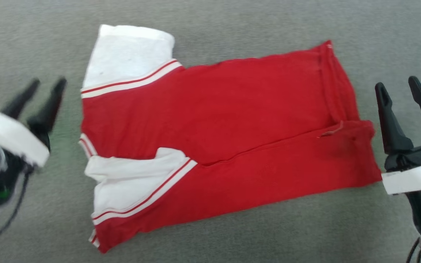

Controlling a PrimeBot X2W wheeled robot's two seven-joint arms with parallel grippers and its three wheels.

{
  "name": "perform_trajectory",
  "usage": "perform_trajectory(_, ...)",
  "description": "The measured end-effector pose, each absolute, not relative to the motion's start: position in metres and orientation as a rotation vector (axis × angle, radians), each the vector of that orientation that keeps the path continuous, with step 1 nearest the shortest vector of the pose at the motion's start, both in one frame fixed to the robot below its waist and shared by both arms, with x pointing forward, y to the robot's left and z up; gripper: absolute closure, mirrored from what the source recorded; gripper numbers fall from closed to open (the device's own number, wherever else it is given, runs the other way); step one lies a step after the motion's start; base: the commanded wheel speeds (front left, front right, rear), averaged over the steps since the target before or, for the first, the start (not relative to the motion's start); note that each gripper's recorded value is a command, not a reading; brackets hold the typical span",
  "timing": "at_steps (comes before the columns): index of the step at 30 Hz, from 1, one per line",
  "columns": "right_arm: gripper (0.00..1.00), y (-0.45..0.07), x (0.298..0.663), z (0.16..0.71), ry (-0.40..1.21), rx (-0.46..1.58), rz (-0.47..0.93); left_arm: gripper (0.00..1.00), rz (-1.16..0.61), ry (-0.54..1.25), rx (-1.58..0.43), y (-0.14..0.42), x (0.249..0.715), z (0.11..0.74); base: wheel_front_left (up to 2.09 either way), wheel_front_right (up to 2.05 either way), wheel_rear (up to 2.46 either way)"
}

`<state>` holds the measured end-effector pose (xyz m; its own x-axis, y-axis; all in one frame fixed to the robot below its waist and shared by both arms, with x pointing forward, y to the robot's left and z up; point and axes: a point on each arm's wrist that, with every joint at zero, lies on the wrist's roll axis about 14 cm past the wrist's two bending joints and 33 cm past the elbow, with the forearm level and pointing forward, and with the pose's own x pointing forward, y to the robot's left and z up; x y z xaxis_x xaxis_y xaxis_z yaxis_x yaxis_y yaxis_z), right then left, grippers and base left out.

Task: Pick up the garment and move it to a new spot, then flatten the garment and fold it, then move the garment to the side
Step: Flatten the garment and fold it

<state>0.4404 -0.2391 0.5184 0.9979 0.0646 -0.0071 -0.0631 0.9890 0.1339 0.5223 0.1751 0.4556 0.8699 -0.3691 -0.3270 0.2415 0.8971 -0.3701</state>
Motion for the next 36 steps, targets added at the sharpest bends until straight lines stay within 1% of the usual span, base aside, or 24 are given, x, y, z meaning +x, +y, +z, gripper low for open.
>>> perform_trajectory(4,0.00,-0.248,0.432,0.517,-0.012,0.145,0.024,0.00,-0.329,0.361,-0.272,0.167,0.565,0.467,0.00,0.00,0.00)
perform_trajectory(8,0.00,-0.260,0.424,0.514,-0.014,0.152,-0.021,0.00,-0.382,0.435,-0.193,0.147,0.597,0.465,0.00,0.00,0.00)
perform_trajectory(10,0.00,-0.264,0.419,0.511,-0.010,0.160,-0.039,0.00,-0.404,0.515,-0.183,0.135,0.607,0.458,0.00,0.00,0.00)
perform_trajectory(14,0.00,-0.272,0.411,0.507,0.005,0.166,-0.068,0.00,-0.440,0.712,-0.091,0.123,0.616,0.436,0.00,0.00,0.00)
perform_trajectory(18,0.00,-0.276,0.406,0.500,0.031,0.172,-0.086,0.00,-0.436,0.874,-0.059,0.117,0.623,0.422,0.00,0.00,0.00)
perform_trajectory(21,0.00,-0.277,0.405,0.496,0.046,0.173,-0.092,0.00,-0.429,1.014,-0.006,0.118,0.618,0.404,0.00,0.00,0.00)
perform_trajectory(28,0.00,-0.279,0.406,0.482,0.086,0.174,-0.102,0.00,-0.402,1.118,0.015,0.116,0.631,0.386,0.00,0.00,0.00)
perform_trajectory(33,0.00,-0.281,0.406,0.473,0.110,0.176,-0.111,0.00,-0.445,1.182,-0.008,0.105,0.628,0.377,0.00,0.00,0.00)
perform_trajectory(34,0.00,-0.280,0.407,0.472,0.111,0.176,-0.108,0.18,-0.450,1.192,-0.012,0.105,0.627,0.376,0.00,0.00,0.00)
perform_trajectory(35,0.00,-0.279,0.409,0.472,0.111,0.176,-0.104,0.52,-0.454,1.201,-0.020,0.104,0.626,0.375,0.00,0.00,0.00)
perform_trajectory(36,0.00,-0.278,0.411,0.472,0.110,0.175,-0.099,0.75,-0.464,1.207,-0.029,0.103,0.625,0.375,0.00,0.00,0.00)
